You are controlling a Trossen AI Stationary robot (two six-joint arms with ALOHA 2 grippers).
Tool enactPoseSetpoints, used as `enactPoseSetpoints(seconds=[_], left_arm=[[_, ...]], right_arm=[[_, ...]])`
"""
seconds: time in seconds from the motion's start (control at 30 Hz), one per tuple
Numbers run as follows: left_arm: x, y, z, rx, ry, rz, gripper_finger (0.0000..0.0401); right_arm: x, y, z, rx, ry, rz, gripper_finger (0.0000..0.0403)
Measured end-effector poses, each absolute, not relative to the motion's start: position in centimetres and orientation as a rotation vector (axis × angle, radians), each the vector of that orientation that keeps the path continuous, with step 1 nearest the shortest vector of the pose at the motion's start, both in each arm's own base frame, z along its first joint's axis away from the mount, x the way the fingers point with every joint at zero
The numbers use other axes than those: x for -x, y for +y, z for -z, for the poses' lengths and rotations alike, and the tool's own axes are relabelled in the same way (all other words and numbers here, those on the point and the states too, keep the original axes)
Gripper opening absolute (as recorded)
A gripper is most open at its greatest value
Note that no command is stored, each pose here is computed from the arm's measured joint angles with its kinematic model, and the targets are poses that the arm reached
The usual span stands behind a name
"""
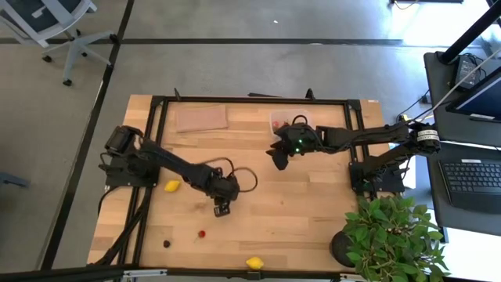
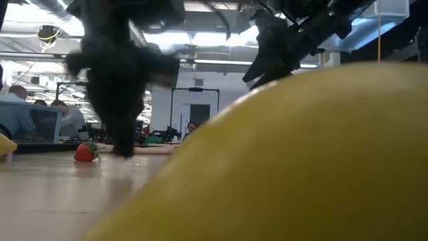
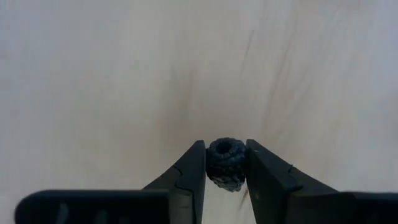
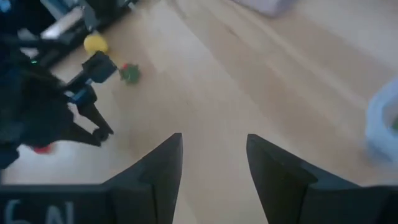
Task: Pick and placing Produce into tupperware
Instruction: Put the blackberry into the transparent bin
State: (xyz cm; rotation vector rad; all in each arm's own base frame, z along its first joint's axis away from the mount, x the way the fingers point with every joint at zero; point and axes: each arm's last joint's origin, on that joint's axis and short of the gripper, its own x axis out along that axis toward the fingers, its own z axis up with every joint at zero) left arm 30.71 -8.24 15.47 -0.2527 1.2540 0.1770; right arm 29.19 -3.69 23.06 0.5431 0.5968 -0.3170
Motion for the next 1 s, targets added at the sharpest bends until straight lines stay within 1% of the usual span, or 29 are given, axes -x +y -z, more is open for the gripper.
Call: enactPoseSetpoints(seconds=[0.13,0.23,0.4,0.5,0.63,0.77,0.87,1.0], left_arm=[[-30.6,-6.4,-18.8,0.251,1.119,-0.174,0.0087],[-30.3,-4.9,-21.3,0.21,1.0,-0.206,0.0087],[-30.0,-2.8,-25.0,0.052,0.78,-0.268,0.0083],[-30.1,-1.9,-26.8,-0.06,0.659,-0.283,0.0093],[-30.8,-1.0,-27.8,-0.162,0.565,-0.291,0.0099],[-31.3,-0.4,-27.8,-0.239,0.537,-0.287,0.0088],[-31.6,0.0,-28.0,-0.24,0.511,-0.3,0.0086],[-31.7,0.3,-28.2,-0.233,0.482,-0.314,0.0101]], right_arm=[[-29.1,-4.1,-23.0,-0.737,0.597,0.315,0.0181],[-29.0,-4.6,-23.0,-0.876,0.618,0.255,0.0181],[-29.1,-5.1,-23.4,-0.983,0.614,0.126,0.0181],[-29.4,-5.2,-24.0,-1.053,0.568,0.066,0.0181],[-29.9,-5.3,-25.0,-1.035,0.483,-0.02,0.0181],[-30.2,-5.3,-25.9,-0.977,0.389,-0.074,0.0188],[-30.3,-5.4,-26.2,-0.97,0.355,-0.087,0.02],[-30.3,-5.6,-26.2,-0.966,0.338,-0.057,0.0219]])
